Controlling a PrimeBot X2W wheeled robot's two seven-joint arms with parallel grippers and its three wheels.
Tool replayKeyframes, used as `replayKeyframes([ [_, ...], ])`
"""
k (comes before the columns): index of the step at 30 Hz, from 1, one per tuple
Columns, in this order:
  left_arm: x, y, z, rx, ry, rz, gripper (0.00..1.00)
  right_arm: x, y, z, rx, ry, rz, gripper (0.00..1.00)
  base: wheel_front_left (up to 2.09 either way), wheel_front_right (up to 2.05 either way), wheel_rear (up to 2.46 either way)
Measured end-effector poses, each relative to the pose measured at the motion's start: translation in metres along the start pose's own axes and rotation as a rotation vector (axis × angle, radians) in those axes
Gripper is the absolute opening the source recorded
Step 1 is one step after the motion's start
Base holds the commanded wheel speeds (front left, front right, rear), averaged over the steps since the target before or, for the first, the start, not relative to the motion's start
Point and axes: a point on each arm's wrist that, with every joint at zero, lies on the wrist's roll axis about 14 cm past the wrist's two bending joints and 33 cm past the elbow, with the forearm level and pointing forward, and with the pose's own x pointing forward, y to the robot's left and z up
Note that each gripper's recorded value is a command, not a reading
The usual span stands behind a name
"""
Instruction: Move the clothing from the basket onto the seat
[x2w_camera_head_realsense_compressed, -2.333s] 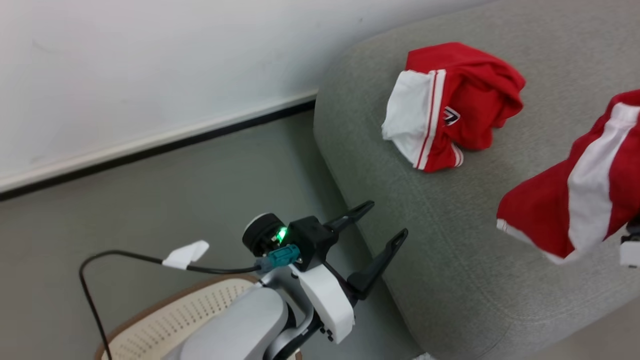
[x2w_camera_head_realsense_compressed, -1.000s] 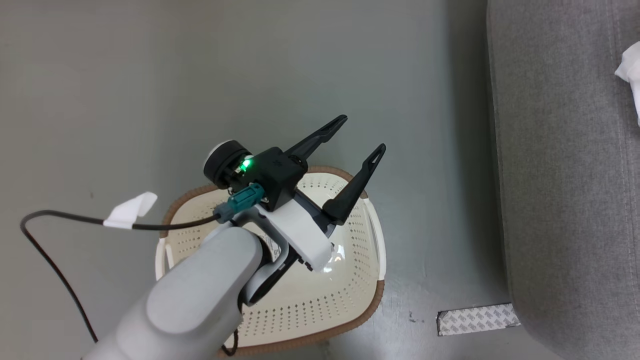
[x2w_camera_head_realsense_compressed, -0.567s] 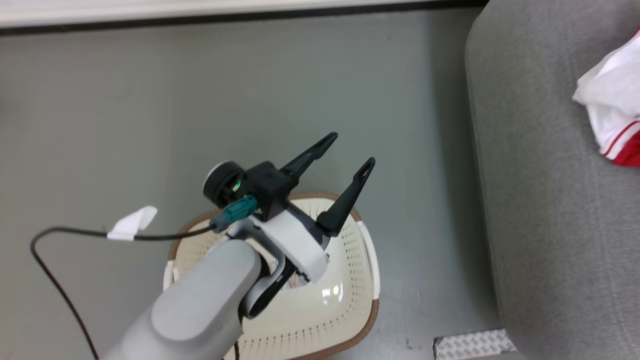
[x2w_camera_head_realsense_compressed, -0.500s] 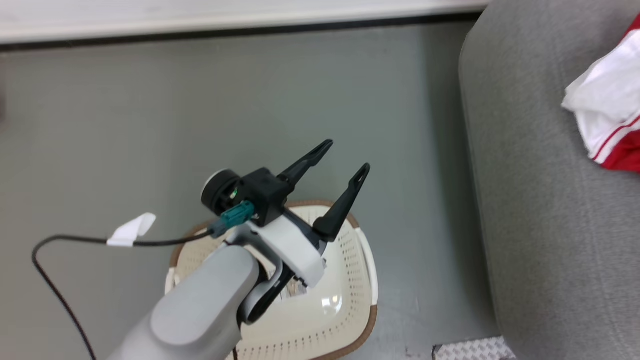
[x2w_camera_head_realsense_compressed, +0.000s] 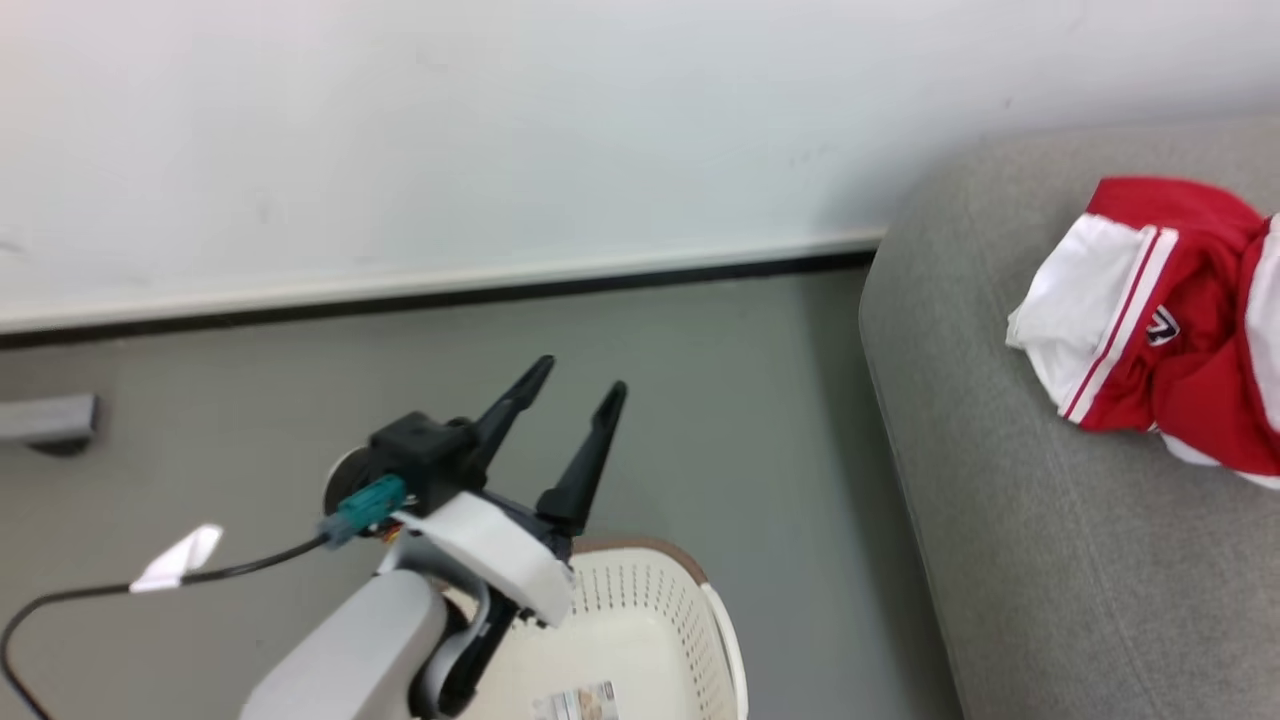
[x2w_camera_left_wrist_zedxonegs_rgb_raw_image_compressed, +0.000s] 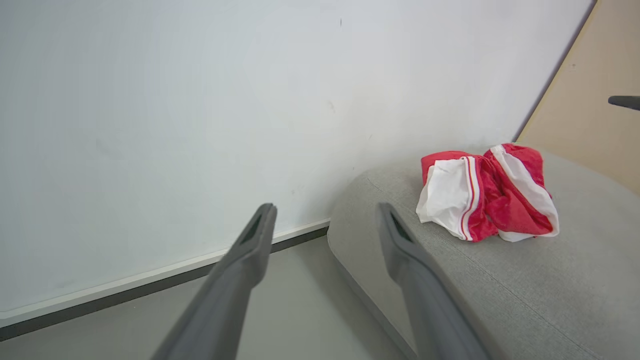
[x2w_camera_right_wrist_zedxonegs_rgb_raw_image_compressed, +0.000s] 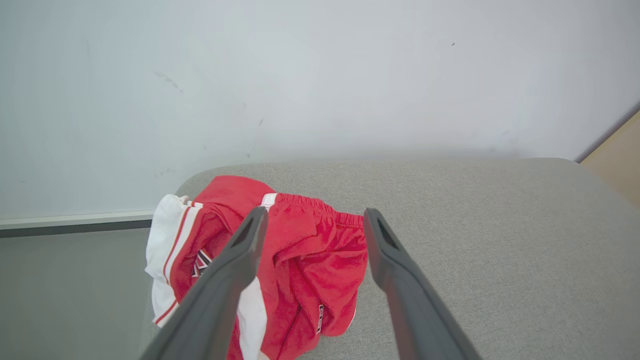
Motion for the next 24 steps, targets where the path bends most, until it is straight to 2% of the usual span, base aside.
replayKeyframes([
  [7, -0.038, 0.031, 0.047, 0.036, -0.098, 0.158, 1.00, -0.029, 0.067, 0.053, 0.077, -0.265, 0.196, 1.00, 0.00, 0.00, 0.00],
  [12, -0.082, 0.066, 0.060, 0.055, -0.127, 0.329, 1.00, -0.043, 0.120, 0.060, 0.098, -0.365, 0.323, 1.00, 0.00, 0.00, 0.00],
  [14, -0.100, 0.079, 0.067, 0.051, -0.150, 0.397, 1.00, -0.048, 0.136, 0.060, 0.076, -0.402, 0.352, 1.00, 0.00, 0.00, 0.00],
  [21, -0.160, 0.110, 0.079, 0.039, -0.212, 0.612, 1.00, -0.064, 0.197, 0.023, 0.173, -0.422, 0.464, 1.00, 0.00, 0.00, 0.00],
  [24, -0.179, 0.116, 0.076, 0.036, -0.217, 0.670, 1.00, -0.072, 0.211, 0.008, 0.200, -0.429, 0.485, 1.00, 0.00, 0.00, 0.00],
])
